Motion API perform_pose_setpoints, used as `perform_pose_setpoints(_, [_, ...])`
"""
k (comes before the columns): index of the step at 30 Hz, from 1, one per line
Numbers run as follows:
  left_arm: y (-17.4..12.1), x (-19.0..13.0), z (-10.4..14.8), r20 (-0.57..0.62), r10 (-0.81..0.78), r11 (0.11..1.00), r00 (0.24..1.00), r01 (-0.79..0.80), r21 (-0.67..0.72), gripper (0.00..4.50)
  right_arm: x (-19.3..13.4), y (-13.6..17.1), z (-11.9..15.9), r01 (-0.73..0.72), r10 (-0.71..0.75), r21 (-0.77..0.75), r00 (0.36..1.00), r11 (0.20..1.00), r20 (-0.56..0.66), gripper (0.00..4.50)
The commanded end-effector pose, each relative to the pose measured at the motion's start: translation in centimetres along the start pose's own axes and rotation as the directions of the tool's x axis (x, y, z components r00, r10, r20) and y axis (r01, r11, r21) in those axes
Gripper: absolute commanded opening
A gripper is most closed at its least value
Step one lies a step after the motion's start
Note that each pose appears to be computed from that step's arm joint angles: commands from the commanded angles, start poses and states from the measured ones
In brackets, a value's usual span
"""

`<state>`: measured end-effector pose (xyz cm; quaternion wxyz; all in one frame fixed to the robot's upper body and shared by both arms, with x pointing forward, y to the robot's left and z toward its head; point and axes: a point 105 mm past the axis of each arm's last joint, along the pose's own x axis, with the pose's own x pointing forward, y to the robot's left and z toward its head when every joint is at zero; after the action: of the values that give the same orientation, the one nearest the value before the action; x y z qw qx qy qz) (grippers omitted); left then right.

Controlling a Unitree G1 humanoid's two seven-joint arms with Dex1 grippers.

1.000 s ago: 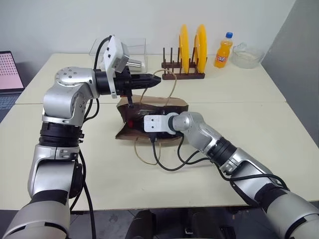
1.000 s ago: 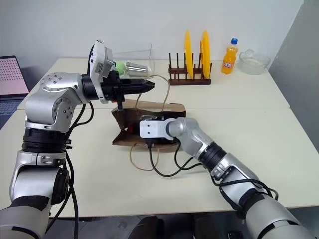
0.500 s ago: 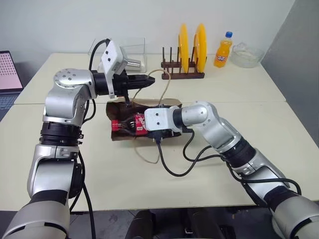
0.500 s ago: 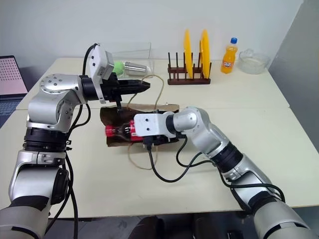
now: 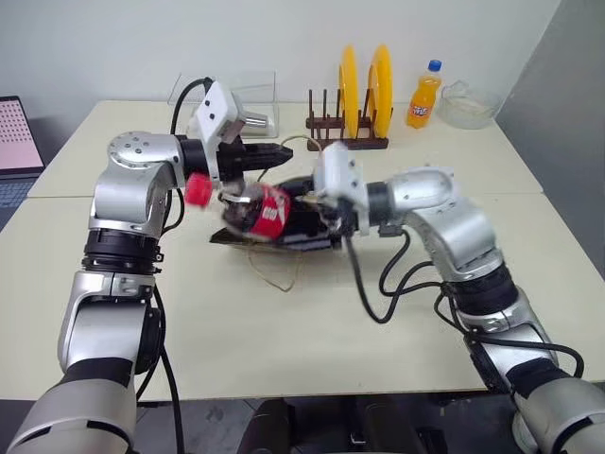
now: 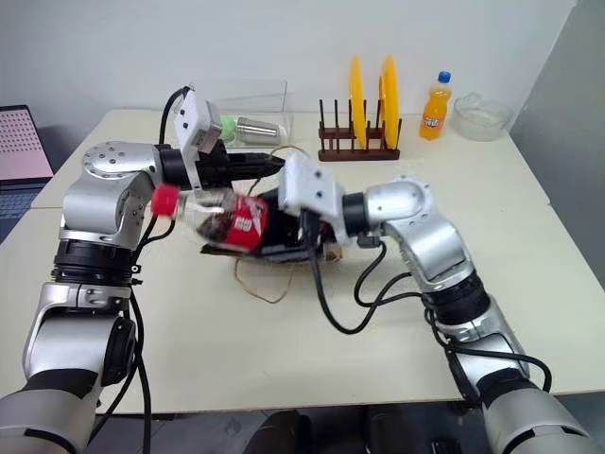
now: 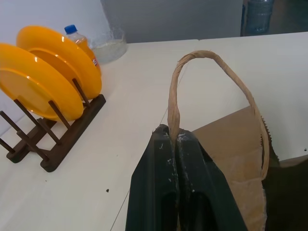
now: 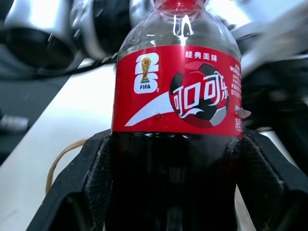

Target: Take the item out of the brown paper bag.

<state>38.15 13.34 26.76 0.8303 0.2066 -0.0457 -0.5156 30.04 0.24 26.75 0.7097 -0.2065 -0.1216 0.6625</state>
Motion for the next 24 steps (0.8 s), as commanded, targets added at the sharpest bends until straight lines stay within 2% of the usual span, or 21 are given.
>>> perform_pose_setpoints(1, [0.2,0.0,1.3,0.021,0.007,0.999,1.000,-0.008,0.051,0.00,-2.8,-1.8,2.9,0.116,-0.114,-0.029,0.991,0.993,0.068,3.15])
perform_pose_setpoints(3, [0.2,0.1,1.2,0.018,0.007,0.999,1.000,-0.008,0.051,0.00,-4.6,-2.8,3.5,0.187,-0.186,-0.011,0.979,0.982,0.077,3.15])
perform_pose_setpoints(6, [0.3,0.0,1.2,0.015,0.010,0.999,1.000,-0.011,0.051,0.00,-7.8,-4.2,3.1,0.307,-0.307,-0.026,0.952,0.951,0.016,3.15])
perform_pose_setpoints(9, [0.3,-0.1,1.1,0.013,0.015,0.999,1.000,-0.016,0.050,0.00,-11.3,-5.2,1.1,0.417,-0.418,-0.039,0.904,0.908,-0.091,3.15])
perform_pose_setpoints(12, [0.4,-0.2,1.1,0.014,0.019,0.999,1.000,-0.020,0.050,0.00,-14.7,-6.3,-3.2,0.532,-0.523,-0.049,0.806,0.846,-0.277,3.15])
perform_pose_setpoints(14, [0.4,-0.2,1.2,0.015,0.019,0.999,1.000,-0.020,0.051,0.00,-15.9,-6.5,-6.1,0.555,-0.538,-0.078,0.748,0.828,-0.389,3.15])
perform_pose_setpoints(18, [0.3,-0.1,1.3,0.020,0.017,0.998,1.000,-0.018,0.053,0.00,-17.6,-6.0,-12.0,0.512,-0.490,-0.152,0.630,0.845,-0.602,3.15])
perform_pose_setpoints(21, [0.2,-0.2,1.4,0.023,0.017,0.998,1.000,-0.018,0.055,0.00,-18.2,-5.7,-14.5,0.483,-0.446,-0.151,0.585,0.862,-0.677,3.15])
perform_pose_setpoints(24, [0.2,-0.3,1.4,0.024,0.018,0.998,1.000,-0.020,0.056,0.00,-18.5,-5.3,-16.0,0.447,-0.387,-0.123,0.568,0.886,-0.727,3.15])
